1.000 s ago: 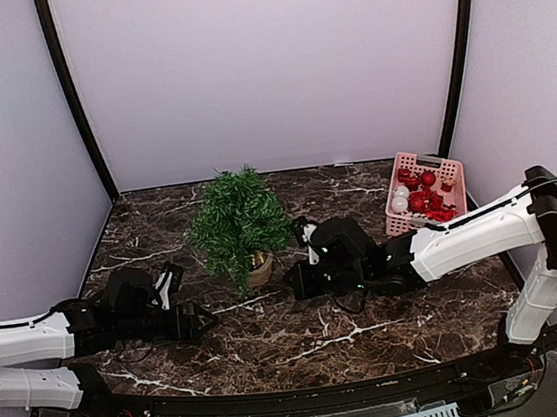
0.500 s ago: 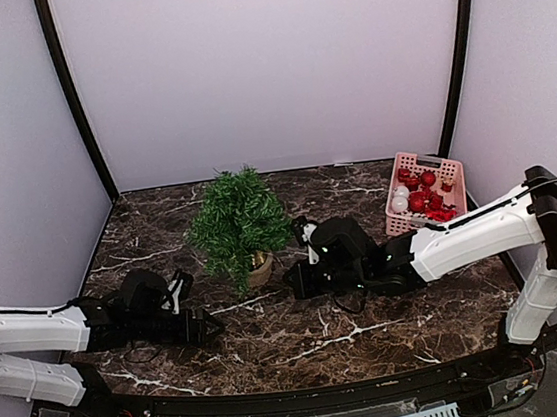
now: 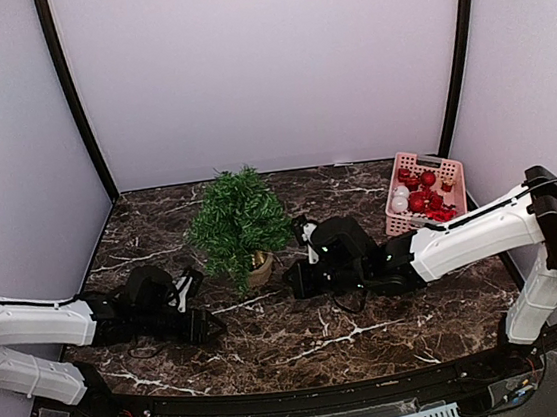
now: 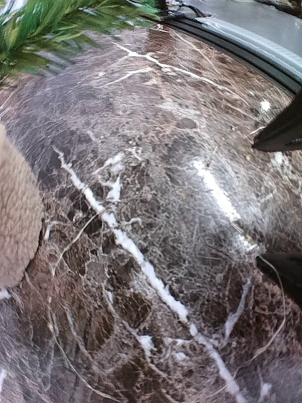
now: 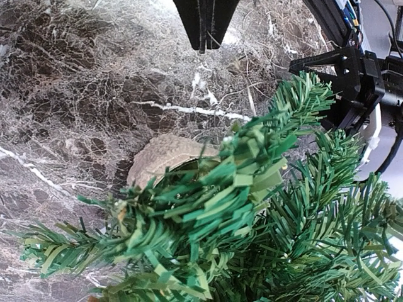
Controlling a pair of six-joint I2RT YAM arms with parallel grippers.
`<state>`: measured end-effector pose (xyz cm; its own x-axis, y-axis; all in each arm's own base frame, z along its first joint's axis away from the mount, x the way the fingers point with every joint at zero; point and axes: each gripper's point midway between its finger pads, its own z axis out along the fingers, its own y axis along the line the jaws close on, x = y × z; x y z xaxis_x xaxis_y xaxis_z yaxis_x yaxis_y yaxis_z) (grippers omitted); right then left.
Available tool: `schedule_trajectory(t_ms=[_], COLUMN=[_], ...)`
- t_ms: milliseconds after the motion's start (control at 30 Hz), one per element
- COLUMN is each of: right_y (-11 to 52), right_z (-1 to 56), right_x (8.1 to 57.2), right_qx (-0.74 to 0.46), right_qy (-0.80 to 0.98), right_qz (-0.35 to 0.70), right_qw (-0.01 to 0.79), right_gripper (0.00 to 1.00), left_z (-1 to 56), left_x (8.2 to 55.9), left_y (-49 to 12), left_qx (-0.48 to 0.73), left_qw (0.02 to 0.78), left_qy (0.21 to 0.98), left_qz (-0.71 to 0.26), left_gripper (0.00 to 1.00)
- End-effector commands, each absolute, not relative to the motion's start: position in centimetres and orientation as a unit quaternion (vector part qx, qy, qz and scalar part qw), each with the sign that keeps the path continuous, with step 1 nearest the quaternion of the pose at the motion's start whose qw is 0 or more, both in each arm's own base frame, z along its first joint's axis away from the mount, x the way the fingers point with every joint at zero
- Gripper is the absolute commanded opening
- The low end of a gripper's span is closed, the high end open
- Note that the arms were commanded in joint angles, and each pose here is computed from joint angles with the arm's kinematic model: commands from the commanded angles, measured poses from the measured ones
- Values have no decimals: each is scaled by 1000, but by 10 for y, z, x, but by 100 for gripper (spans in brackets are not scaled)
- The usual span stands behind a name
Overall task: Decorate the small christmas tree
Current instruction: Wrap the light string in the gap of the branches.
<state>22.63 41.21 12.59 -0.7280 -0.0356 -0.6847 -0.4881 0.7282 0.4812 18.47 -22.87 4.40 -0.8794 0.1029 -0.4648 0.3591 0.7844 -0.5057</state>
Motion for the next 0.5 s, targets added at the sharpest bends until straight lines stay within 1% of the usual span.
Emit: schedule_trajectory(t_ms=[0, 67, 100, 133, 167, 200, 267, 333, 400, 467], right_y=[422, 423, 423, 422, 422, 422, 420, 417, 411, 402], right_z=[137, 138, 137, 137, 138, 138, 139, 143, 147, 154], right_x=[233, 233, 233, 233, 233, 234, 235, 237, 238, 238], right_qx=[-151, -150, -151, -151, -151, -151, -150, -147, -144, -140], right_qy=[853, 853, 854, 854, 854, 854, 855, 854, 854, 852], right_qz=[353, 354, 353, 352, 351, 350, 348, 348, 347, 347], right_qw=[352, 352, 352, 352, 353, 353, 355, 357, 360, 366], right_gripper=[0, 0, 0, 0, 0, 0, 0, 1, 13, 35], left_z=[49, 52, 54, 59, 61, 67, 78, 92, 105, 121], left_x=[184, 183, 182, 180, 178, 175, 169, 162, 154, 147], left_y=[-232, -234, -235, -237, -239, -244, -252, -262, -270, -281], left_qx=[148, 149, 148, 151, 154, 162, 179, 199, 218, 235], left_qw=[208, 209, 208, 209, 208, 208, 210, 211, 209, 211], left_qy=[919, 916, 915, 911, 909, 903, 892, 881, 872, 860], left_qz=[-300, -307, -312, -321, -327, -339, -358, -374, -385, -400], left_gripper=[44, 22, 18, 11, 8, 3, 0, 0, 0, 0])
